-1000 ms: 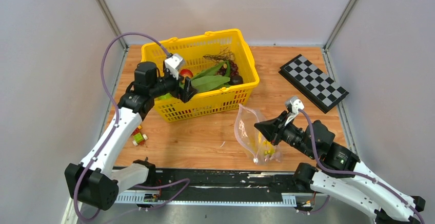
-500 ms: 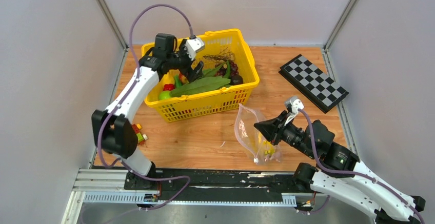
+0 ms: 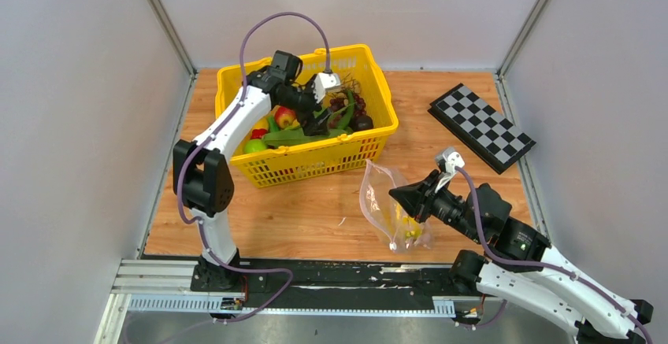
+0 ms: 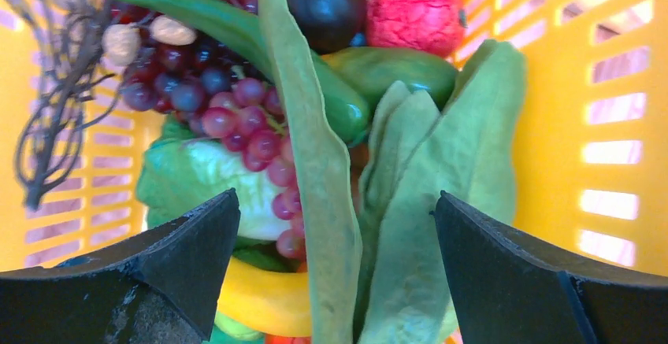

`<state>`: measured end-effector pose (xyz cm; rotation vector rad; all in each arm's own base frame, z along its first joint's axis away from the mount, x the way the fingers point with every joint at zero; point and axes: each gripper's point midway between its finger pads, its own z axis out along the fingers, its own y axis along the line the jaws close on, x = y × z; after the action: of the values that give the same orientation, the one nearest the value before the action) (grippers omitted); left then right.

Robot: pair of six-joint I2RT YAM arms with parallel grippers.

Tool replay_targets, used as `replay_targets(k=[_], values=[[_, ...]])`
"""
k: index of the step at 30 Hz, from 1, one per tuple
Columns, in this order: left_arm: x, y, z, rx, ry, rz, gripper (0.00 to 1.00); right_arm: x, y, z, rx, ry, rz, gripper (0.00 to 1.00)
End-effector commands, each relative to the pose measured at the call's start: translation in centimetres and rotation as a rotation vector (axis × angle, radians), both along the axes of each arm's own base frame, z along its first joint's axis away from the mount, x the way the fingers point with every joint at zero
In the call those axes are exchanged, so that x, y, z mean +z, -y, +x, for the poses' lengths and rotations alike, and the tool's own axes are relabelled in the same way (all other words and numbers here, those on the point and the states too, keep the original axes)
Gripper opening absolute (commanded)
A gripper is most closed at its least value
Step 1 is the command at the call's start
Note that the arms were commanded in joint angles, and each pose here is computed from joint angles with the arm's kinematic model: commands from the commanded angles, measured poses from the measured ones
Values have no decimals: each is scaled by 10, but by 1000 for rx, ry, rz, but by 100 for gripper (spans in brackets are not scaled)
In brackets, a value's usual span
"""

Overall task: Place the food in the zip-top bag and seal the zipper
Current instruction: Pick up the fake vegetable from the bin.

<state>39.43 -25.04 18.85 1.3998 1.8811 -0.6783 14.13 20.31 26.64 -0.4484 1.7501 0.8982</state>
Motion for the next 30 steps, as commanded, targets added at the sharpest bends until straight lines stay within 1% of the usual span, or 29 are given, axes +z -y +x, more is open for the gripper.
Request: replay_targets(k=[1,3,5,9,11,13,14,16,18,21,23,24,26,27,29,30], values=[[-14,2,-36,-120,-126,86,100,8,0,-1,3,17,17,9],[-22,-2,-43,-121,-182,121,100,8,0,-1,3,18,21,9],[-29,-7,-48,-115,-209,153,100,8,0,-2,8,18,21,9],[-30,-9,-55,-101,-219,156,100,6,-1,-2,11,14,16,9],[-30,-9,-59,-99,-222,165,96,6,-1,-2,10,12,15,9],[-32,-11,-62,-95,-226,186,91,5,0,-2,7,9,16,9],[-33,-11,-63,-91,-233,194,85,5,0,-2,5,10,17,9],[-32,-11,-65,-82,-253,196,69,4,1,-1,-1,9,18,9],[-26,-11,-66,-64,-255,194,57,4,2,-1,-8,8,20,9],[-9,-12,-57,-4,-178,178,42,6,2,-1,-9,7,24,9],[10,-13,-45,54,-92,155,30,6,3,-1,-10,6,25,9],[23,-12,-40,85,-44,126,26,6,3,-1,-10,5,26,9],[49,-13,-31,151,57,70,21,6,2,-1,-11,4,27,9],[66,-15,-32,177,109,30,19,6,2,-1,-11,2,28,9],[93,-15,-32,223,191,-52,20,6,2,-1,-11,1,33,9],[106,-16,-33,243,230,-94,18,6,3,-1,-11,-1,35,9]])
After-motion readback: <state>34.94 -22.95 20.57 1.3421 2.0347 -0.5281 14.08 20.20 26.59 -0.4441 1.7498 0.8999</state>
